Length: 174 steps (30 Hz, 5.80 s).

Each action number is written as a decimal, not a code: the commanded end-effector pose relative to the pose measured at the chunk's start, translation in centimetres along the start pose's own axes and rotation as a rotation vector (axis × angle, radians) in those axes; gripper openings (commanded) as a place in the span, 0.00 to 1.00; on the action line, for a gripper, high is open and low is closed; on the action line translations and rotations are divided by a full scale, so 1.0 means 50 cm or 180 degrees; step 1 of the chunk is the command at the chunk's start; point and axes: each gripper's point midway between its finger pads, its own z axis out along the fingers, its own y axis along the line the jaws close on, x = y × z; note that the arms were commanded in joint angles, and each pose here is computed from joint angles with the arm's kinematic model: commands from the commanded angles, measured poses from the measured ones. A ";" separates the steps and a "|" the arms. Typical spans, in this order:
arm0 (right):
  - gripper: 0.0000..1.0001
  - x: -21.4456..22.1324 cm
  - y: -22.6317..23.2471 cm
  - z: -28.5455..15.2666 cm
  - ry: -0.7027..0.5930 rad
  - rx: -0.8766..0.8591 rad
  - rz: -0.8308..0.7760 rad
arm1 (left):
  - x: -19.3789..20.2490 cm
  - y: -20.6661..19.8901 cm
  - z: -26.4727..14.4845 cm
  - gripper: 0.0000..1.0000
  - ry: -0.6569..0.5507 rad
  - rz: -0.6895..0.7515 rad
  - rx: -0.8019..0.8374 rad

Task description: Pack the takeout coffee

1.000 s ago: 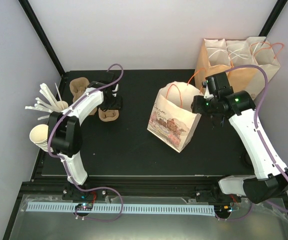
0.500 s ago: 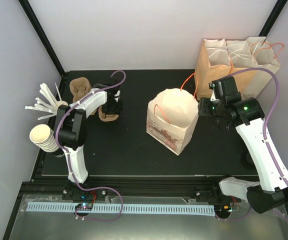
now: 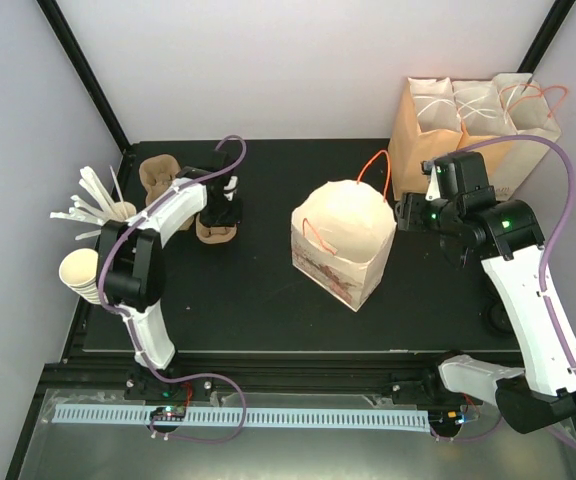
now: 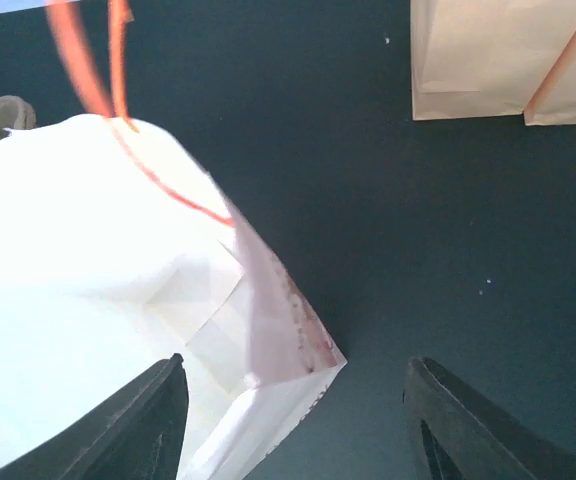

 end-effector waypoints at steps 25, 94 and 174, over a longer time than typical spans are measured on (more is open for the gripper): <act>0.63 -0.002 0.008 -0.022 -0.0086 -0.0118 -0.0030 | -0.008 0.012 0.003 0.13 0.0129 0.0162 -0.0120; 0.69 0.415 0.490 0.127 0.0588 -0.2406 -0.0716 | 0.275 -0.098 -0.070 0.22 0.0236 0.0496 0.0760; 0.43 0.395 0.509 0.351 0.0687 -0.1745 0.0782 | 0.340 -0.180 -0.169 0.06 0.0164 0.0273 0.2371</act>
